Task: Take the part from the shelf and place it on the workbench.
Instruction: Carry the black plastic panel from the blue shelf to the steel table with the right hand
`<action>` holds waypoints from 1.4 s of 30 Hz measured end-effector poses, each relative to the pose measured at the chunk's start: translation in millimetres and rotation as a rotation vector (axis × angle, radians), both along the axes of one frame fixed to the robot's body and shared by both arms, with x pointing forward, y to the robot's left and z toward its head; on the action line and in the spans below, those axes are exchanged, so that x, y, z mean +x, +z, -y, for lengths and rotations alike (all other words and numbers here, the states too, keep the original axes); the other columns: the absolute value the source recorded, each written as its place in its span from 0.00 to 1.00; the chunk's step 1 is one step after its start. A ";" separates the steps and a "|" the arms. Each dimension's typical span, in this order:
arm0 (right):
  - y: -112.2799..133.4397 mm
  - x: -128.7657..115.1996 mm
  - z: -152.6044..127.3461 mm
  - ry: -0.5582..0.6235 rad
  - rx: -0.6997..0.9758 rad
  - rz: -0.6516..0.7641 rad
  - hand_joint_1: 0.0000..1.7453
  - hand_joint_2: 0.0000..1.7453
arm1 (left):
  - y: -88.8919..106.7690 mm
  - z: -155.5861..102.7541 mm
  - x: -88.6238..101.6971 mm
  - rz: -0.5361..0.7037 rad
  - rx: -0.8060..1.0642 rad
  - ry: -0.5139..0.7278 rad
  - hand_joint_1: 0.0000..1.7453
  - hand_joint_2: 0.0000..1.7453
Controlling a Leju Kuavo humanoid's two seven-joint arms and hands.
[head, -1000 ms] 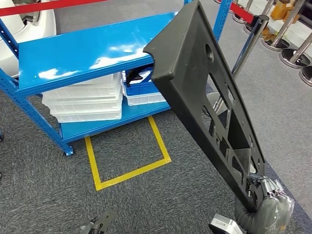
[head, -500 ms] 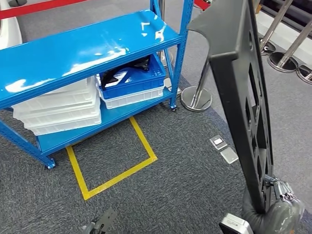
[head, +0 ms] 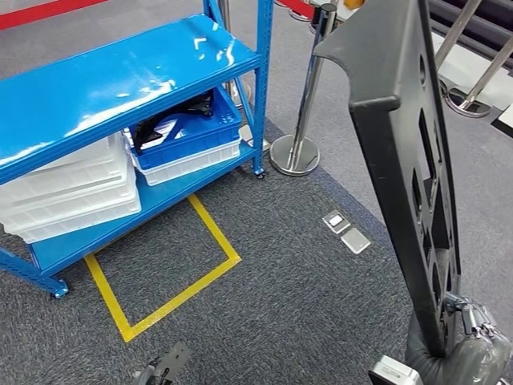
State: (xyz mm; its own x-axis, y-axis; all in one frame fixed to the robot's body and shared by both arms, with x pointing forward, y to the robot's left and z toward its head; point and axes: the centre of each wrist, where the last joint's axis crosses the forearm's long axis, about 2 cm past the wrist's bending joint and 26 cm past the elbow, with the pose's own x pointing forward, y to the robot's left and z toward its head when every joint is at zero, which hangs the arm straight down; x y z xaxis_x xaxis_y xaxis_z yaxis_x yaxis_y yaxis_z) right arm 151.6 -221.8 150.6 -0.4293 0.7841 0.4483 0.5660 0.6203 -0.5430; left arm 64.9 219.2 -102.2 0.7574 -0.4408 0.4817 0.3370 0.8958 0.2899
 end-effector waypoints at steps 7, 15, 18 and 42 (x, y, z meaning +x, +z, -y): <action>2.6 -0.4 -0.1 -0.016 0.015 0.013 1.00 1.00 | -0.1 1.5 -2.0 -0.003 -0.004 0.007 0.00 1.00; 0.8 -3.2 1.7 -0.034 0.020 0.000 1.00 1.00 | -0.7 1.2 -5.6 -0.011 -0.005 0.011 0.00 1.00; -0.1 -6.0 2.8 -0.039 0.021 -0.007 1.00 1.00 | -0.6 1.5 -5.1 -0.010 -0.005 0.012 0.00 1.00; 0.7 -6.2 9.9 -0.080 0.025 0.007 1.00 1.00 | -1.2 1.7 -9.9 -0.013 -0.005 0.014 0.00 1.00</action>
